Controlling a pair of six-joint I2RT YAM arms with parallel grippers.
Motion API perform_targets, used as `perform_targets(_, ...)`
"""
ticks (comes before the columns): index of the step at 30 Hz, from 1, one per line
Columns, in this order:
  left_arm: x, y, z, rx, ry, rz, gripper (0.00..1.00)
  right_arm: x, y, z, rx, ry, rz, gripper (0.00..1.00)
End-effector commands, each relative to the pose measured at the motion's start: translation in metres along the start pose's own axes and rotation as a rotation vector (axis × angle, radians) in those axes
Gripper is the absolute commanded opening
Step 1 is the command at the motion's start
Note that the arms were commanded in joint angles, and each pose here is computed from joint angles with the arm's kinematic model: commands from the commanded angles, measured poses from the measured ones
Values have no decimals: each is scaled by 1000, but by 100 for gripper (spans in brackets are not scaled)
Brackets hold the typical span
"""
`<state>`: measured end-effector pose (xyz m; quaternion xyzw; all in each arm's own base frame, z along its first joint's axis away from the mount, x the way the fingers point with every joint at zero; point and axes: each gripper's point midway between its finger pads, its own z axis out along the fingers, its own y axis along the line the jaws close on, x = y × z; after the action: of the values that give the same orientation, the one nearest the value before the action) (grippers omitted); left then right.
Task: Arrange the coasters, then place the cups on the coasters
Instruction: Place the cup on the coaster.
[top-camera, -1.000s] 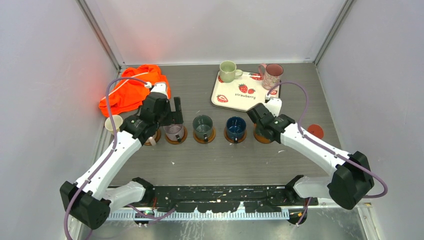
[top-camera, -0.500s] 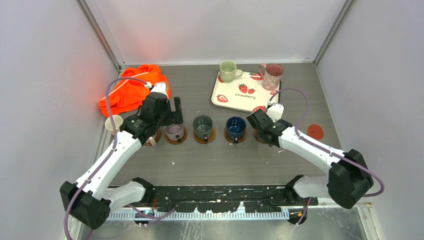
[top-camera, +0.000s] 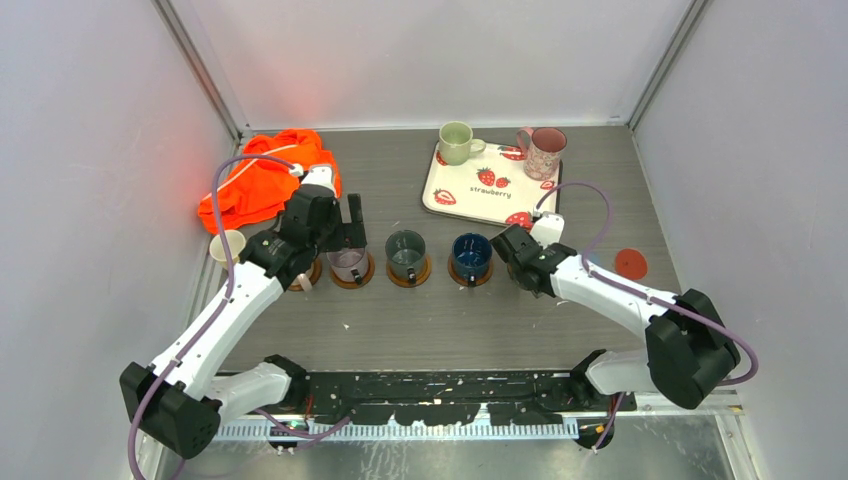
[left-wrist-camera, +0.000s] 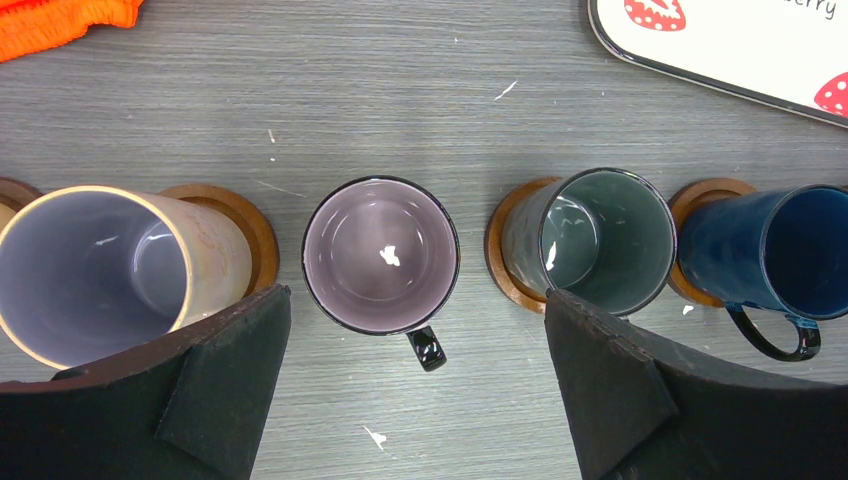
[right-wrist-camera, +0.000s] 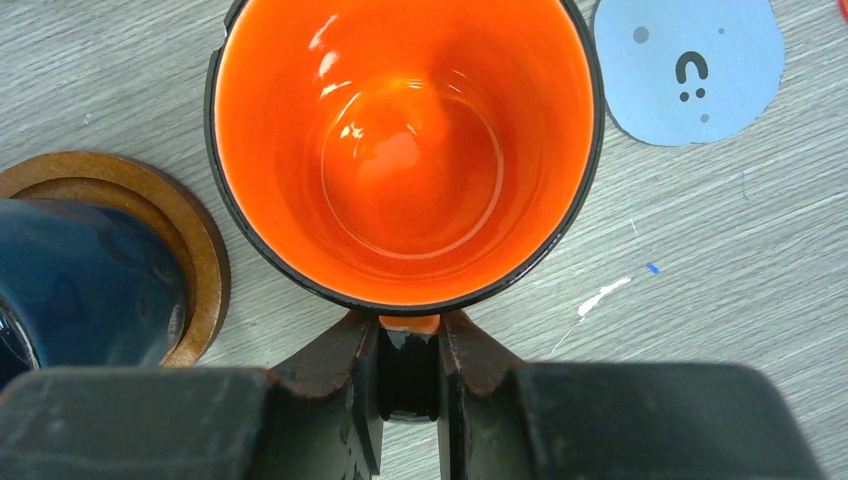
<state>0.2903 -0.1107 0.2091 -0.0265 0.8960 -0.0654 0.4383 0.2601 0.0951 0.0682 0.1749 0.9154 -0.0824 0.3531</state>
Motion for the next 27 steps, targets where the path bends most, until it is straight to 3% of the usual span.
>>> perform_targets(1,-13,-3,-2,12,-45,-20,100,-22,6,1,3,-98,75,0)
perform_targets(10,-13,-3,-1,10,-43,-18,100,-17,7,1,-3,-73,75,1)
perform_targets(23,-12,-3,1,7,-37,-17,100,-11,4,-4,-5,-43,77,30)
perform_targets(27,-12,-3,1,8,-39,-18,100,-10,4,-4,-9,-37,78,35)
